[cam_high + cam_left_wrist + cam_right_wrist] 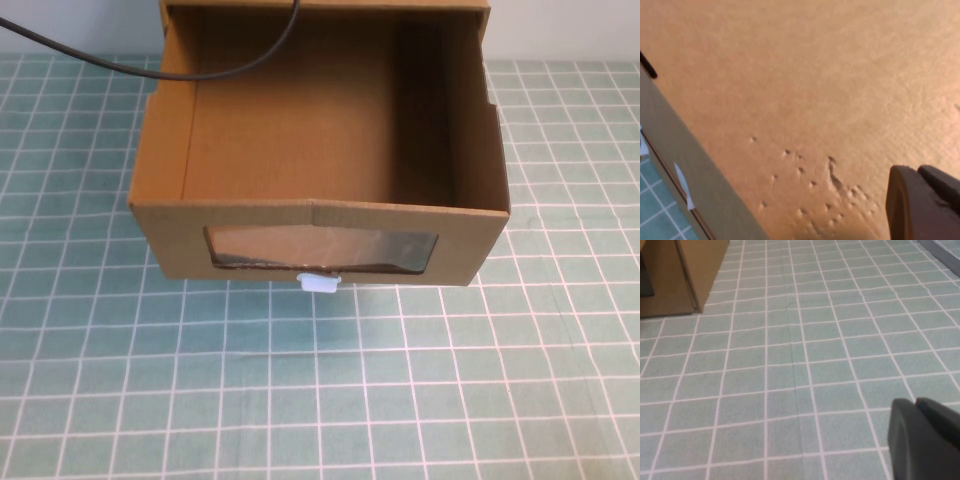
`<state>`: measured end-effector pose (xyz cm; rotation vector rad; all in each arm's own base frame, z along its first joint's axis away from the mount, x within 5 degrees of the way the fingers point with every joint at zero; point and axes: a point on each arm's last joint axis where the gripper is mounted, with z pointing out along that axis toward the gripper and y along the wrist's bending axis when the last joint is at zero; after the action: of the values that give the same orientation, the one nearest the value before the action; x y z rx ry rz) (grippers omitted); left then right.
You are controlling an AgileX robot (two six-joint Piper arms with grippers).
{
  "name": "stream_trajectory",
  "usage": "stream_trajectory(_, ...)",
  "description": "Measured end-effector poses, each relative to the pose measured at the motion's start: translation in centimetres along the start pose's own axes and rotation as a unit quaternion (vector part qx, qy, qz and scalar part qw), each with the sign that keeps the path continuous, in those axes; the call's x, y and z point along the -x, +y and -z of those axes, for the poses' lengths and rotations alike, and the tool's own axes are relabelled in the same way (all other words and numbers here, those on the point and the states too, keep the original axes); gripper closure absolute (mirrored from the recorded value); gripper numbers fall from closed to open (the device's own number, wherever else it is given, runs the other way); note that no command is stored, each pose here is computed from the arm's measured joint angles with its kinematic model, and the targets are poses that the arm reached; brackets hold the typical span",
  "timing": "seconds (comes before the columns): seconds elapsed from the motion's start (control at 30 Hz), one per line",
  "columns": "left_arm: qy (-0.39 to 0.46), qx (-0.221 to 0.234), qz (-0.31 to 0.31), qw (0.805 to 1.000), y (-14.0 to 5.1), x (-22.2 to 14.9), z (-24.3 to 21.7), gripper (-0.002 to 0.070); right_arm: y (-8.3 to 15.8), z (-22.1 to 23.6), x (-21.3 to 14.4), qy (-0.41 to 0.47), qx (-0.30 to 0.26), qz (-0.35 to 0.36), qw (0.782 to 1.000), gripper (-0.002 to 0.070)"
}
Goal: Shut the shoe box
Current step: Press the shoe box with left arm, then close the shoe box with your right arm
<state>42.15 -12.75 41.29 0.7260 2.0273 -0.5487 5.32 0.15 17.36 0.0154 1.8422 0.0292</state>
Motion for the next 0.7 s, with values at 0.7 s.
stream_trajectory(0.7, 0.016, 0.000, -0.005, 1.000, 0.4, -0.6, -1.1, 0.0680, 0.4, 1.0, 4.0, -0.147, 0.074, -0.326, 0.931, 0.0687)
